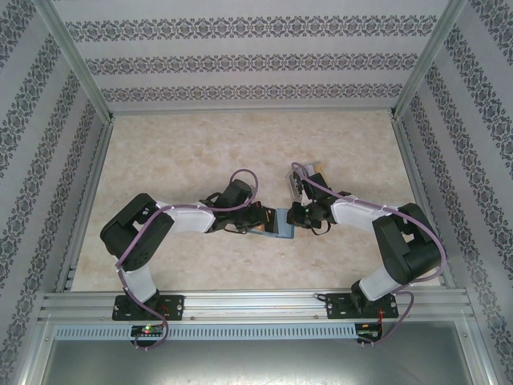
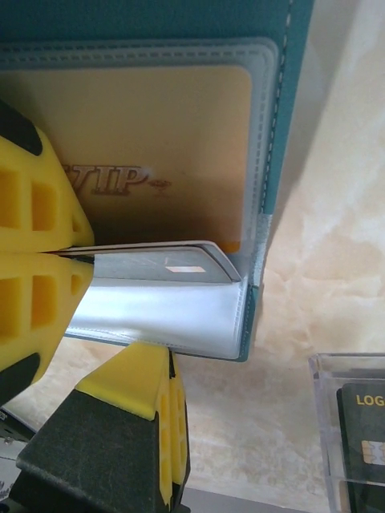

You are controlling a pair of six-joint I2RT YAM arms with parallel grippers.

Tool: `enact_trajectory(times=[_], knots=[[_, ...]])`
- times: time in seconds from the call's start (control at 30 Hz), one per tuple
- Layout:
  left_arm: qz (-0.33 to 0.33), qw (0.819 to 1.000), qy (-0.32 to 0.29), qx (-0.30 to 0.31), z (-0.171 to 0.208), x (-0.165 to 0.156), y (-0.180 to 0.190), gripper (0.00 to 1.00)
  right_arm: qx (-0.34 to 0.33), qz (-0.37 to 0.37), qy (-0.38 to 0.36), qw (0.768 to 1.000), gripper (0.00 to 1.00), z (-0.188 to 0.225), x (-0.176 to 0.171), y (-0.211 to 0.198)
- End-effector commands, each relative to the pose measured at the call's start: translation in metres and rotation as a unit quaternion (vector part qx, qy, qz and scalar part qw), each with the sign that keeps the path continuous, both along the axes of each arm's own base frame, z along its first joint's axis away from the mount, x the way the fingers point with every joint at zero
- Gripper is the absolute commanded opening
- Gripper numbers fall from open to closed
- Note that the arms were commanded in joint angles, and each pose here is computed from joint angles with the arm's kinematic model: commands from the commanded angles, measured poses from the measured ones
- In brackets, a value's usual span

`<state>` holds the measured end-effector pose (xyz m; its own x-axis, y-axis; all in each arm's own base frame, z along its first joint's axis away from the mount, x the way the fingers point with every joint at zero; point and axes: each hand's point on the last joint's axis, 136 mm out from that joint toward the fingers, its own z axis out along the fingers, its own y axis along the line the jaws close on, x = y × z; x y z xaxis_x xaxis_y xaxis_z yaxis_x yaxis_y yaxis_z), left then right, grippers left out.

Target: Put the credit cards into the card holder

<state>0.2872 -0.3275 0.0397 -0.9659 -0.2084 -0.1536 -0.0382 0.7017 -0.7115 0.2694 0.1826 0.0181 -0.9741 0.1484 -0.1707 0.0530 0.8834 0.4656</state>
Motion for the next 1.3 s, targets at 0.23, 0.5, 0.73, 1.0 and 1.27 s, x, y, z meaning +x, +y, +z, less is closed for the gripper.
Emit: enact_trajectory(times=[0.23, 0.5, 0.73, 1.0, 1.27], knots=[[-0.042, 0.992, 0.068, 0.096, -0.032, -0.039, 0.032, 0.0, -0.026, 0.002, 0.032, 0.999, 0.18, -0.014, -0.016, -0.005], [-0.074, 0.992, 0.072, 0.077, -0.033, -0.042, 0.024, 0.0, -0.021, 0.005, 0.034, 0.999, 0.18, -0.015, -0.015, -0.002], [-0.035, 0.995, 0.078, 0.049, -0.035, -0.036, 0.02, 0.02, -0.019, -0.003, 0.016, 1.0, 0.18, -0.002, -0.012, -0.003], [0.004, 0.999, 0.052, 0.016, -0.022, -0.018, 0.012, 0.03, 0.014, 0.008, -0.043, 0.999, 0.21, 0.044, 0.001, 0.007], [0.017, 0.998, 0.052, -0.013, -0.018, -0.016, 0.007, 0.03, 0.047, 0.039, -0.008, 0.998, 0.12, 0.033, -0.005, 0.031]])
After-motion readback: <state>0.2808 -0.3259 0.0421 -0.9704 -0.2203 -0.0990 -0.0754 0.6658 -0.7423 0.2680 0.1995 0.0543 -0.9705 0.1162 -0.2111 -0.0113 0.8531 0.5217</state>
